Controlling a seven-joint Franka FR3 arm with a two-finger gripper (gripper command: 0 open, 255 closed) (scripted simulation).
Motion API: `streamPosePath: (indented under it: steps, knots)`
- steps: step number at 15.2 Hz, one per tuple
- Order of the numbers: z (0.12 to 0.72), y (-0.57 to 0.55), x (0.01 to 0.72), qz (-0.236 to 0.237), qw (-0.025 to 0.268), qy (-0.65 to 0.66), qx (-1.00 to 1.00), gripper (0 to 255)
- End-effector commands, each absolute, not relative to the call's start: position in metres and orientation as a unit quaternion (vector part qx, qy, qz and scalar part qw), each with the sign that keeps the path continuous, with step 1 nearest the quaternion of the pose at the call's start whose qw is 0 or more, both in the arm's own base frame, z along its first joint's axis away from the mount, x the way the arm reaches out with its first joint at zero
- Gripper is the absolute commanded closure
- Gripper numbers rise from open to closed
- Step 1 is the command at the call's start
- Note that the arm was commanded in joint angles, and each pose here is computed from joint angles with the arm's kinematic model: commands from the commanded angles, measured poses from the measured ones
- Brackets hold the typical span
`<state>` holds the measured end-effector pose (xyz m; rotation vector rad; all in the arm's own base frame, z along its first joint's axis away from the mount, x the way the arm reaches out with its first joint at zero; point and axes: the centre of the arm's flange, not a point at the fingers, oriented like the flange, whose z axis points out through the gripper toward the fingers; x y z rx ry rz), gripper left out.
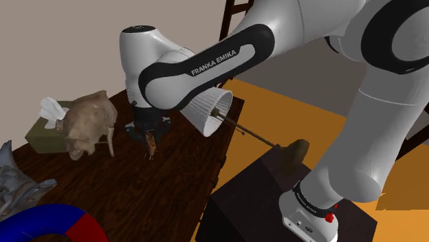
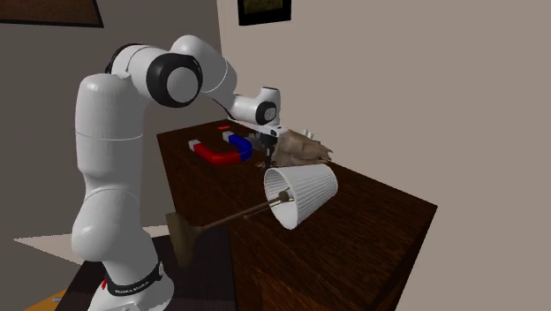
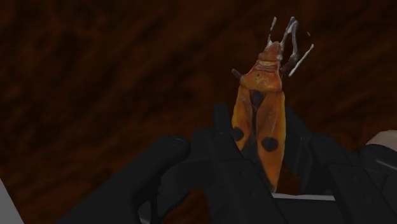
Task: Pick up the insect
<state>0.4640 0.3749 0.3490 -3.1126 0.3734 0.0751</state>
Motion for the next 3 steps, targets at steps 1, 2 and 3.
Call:
streamPosePath:
  steps: [1,2,3]
  knots:
    - [0.3592,0.3747,0.4637,0.024,0.003,0.119,-0.993,255]
    - [0.3600,0.3747,0.4636,0.024,0.003,0.119,-0.993,255]
    - [0.3600,0.3747,0.4636,0.024,0.003,0.119,-0.993,255]
